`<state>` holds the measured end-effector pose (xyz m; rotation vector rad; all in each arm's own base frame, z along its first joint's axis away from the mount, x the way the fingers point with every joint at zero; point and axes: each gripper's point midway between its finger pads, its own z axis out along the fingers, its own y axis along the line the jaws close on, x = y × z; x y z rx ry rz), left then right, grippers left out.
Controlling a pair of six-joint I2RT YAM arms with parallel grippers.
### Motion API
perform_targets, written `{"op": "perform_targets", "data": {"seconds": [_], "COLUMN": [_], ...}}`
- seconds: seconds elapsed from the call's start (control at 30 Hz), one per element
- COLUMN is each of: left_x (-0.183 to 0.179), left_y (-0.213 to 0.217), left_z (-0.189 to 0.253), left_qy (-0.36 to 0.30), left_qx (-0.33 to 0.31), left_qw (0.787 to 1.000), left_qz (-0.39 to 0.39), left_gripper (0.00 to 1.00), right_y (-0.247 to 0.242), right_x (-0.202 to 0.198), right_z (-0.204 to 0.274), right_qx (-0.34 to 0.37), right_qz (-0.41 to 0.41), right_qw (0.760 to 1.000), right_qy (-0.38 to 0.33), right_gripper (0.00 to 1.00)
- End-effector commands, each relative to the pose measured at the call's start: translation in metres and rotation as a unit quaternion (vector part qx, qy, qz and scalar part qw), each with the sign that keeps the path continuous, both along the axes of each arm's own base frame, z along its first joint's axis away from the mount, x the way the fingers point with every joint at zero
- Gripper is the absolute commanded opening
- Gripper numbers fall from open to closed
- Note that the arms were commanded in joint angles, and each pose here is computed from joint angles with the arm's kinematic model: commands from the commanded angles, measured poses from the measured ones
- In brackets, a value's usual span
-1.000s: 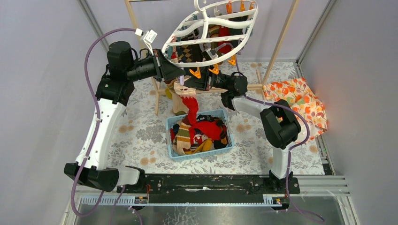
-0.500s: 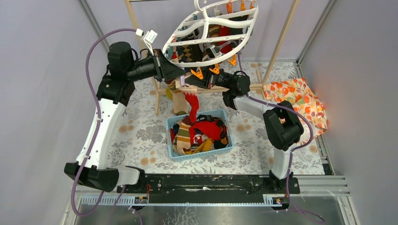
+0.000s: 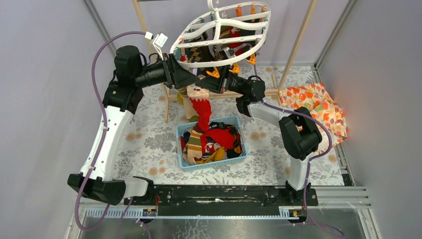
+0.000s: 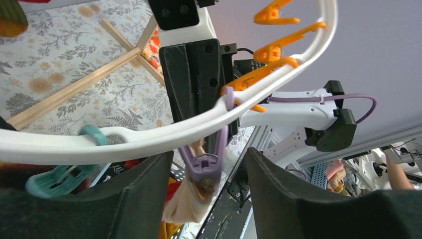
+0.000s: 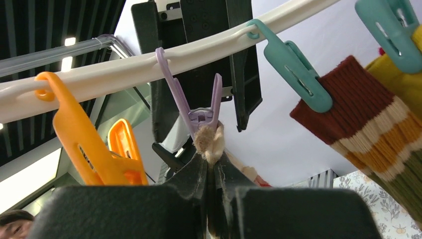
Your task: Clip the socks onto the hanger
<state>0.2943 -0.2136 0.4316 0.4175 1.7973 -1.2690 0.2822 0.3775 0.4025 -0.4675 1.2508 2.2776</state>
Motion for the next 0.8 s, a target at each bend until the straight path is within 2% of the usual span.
{"op": "perform_targets", "data": {"seconds": [0.0, 0.17, 0.33, 0.4, 0.57, 0.63, 0.77], "left_x": [-0.015, -0.018, -0.026, -0.028, -0.026, -0.023, -0.016], "left_y": [0.001, 0.009, 0.012, 0.012, 0.011, 0.011, 0.012], "left_z": [0.016, 0.009, -0.013, -0.021, -0.030, -0.027, -0.024], "left_qy": [-0.040, -0.047, -0.034, -0.030, -0.021, -0.025, -0.030], "left_qx": [-0.003, 0.018, 0.032, 0.035, 0.036, 0.035, 0.034], "left_qw": [0.999, 0.999, 0.999, 0.999, 0.999, 0.999, 0.999], "left_qz": [-0.011, 0.005, -0.002, -0.005, -0.009, -0.006, 0.007], "left_gripper": [0.66, 0.74, 0.72, 0.65, 0.37, 0.24, 0.08], "right_y": [-0.023, -0.024, -0.024, -0.024, -0.023, -0.022, -0.024], "right_x": [-0.027, -0.026, -0.026, -0.025, -0.022, -0.022, -0.020], "right_z": [0.042, 0.043, 0.045, 0.045, 0.042, 0.041, 0.034], "right_qx": [0.065, 0.066, 0.071, 0.073, 0.073, 0.074, 0.070], "right_qz": [-0.008, -0.011, -0.014, -0.016, -0.017, -0.017, -0.029], "right_qw": [0.995, 0.995, 0.995, 0.995, 0.995, 0.996, 0.996], "right_qy": [-0.077, -0.076, -0.075, -0.071, -0.063, -0.056, -0.048], "right_gripper": [0.00, 0.00, 0.02, 0.04, 0.09, 0.16, 0.31]}}
